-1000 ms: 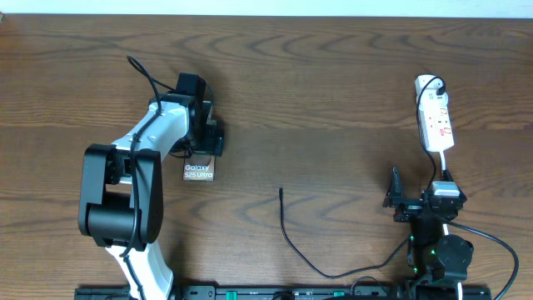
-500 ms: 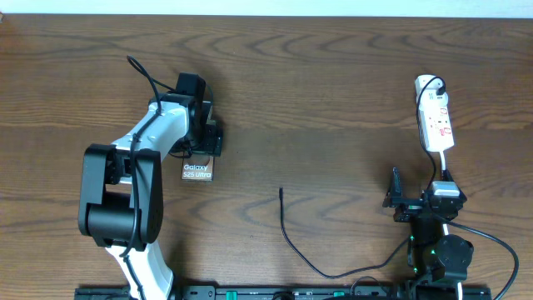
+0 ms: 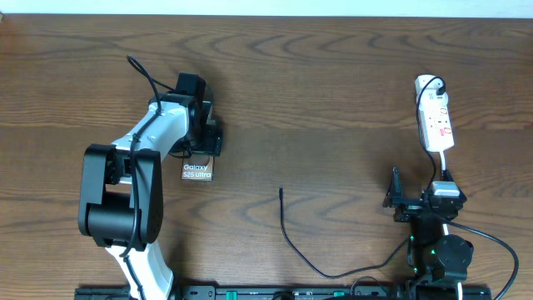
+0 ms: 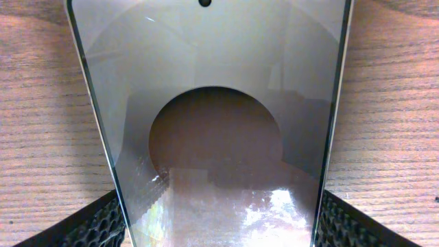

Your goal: Plug charger to phone and switch on socket

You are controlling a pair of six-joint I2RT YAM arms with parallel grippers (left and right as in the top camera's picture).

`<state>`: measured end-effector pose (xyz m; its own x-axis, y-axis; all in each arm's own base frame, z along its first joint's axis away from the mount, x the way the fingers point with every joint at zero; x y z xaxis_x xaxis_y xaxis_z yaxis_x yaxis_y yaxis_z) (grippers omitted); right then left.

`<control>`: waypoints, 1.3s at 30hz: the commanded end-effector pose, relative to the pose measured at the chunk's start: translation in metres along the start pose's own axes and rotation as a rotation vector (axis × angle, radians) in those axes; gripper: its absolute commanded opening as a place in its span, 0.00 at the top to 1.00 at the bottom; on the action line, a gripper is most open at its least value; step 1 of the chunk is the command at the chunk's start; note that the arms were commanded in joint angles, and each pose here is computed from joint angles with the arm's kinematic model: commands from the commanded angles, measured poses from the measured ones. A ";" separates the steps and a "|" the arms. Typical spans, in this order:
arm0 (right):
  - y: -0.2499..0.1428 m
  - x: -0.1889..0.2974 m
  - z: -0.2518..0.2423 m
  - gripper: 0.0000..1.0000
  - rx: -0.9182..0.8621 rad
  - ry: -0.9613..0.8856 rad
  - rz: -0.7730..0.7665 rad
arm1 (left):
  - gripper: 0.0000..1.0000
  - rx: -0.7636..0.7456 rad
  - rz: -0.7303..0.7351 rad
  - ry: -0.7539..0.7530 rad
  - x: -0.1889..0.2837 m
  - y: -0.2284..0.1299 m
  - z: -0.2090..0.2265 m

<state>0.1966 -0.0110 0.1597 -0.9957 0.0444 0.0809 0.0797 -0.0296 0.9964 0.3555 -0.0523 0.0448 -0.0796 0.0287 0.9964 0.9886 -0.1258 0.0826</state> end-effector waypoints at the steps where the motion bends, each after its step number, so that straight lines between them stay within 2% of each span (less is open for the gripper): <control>1: -0.001 0.000 0.001 0.01 0.001 0.005 0.001 | 0.22 0.022 0.128 -0.074 -0.030 -0.028 -0.009; 15: -0.001 0.000 0.001 0.01 0.001 0.005 0.001 | 0.23 0.022 0.132 -0.074 -0.030 -0.028 -0.009; 24: -0.001 0.000 0.001 0.01 0.001 0.005 0.001 | 0.33 0.023 0.133 -0.074 -0.030 -0.029 -0.009; 31: -0.001 0.000 0.001 0.01 0.001 0.005 0.001 | 0.35 0.023 0.133 -0.074 -0.030 -0.029 -0.009; 39: -0.001 0.000 0.001 0.01 0.001 0.005 0.001 | 0.43 0.023 0.132 -0.074 -0.030 -0.029 -0.009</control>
<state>0.1966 -0.0110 0.1597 -0.9957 0.0448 0.0809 0.0796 -0.0300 0.9964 0.3552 -0.0524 0.0455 -0.0794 0.0302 0.9964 0.9886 -0.1262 0.0826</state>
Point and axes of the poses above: each gripper's point midway between its finger pads, its own x axis back along the fingers, its own z axis along the line the jaws close on, y = z × x, the point moved 5 cm from there along x, back along the fingers, and after that the axes turned 2 degrees about -x, right-handed, at the moved point
